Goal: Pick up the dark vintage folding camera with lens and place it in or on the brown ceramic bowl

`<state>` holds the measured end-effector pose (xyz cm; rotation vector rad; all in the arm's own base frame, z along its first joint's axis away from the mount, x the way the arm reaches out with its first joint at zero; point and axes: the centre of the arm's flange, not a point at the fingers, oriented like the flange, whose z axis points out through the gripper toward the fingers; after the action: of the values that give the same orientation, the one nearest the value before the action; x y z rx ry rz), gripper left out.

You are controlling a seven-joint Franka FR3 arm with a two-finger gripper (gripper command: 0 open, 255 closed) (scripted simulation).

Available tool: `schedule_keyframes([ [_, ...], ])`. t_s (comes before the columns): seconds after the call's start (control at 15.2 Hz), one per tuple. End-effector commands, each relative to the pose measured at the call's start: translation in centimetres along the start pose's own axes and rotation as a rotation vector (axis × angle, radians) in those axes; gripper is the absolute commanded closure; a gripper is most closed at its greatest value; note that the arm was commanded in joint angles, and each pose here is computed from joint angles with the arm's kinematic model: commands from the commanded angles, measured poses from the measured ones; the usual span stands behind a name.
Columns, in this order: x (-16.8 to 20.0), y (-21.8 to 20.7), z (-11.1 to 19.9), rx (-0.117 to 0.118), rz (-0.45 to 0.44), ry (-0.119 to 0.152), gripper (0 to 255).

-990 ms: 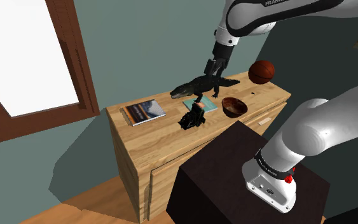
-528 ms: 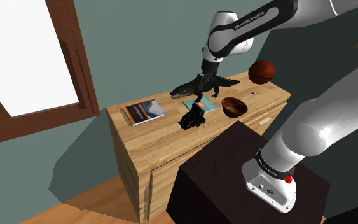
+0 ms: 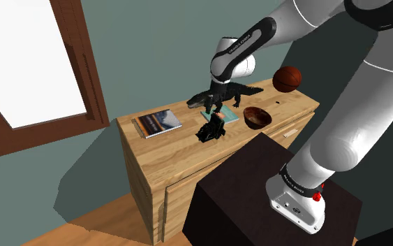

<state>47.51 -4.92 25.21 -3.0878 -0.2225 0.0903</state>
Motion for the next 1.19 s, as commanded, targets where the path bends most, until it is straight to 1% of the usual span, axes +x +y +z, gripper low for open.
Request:
schedule_keyframes([
  [0.0, 1.2, 0.4, 2.4, 0.001, -0.009, -0.006, 0],
  [0.33, 4.2, 1.4, 8.4, 0.003, -0.031, -0.021, 0],
  [0.4, 4.5, 1.5, 9.1, 0.004, -0.034, -0.023, 0],
  [0.86, 4.4, 1.5, 12.8, 0.004, -0.034, -0.023, 0],
  [1.12, 4.4, 1.5, 13.1, 0.004, -0.034, -0.023, 0],
])
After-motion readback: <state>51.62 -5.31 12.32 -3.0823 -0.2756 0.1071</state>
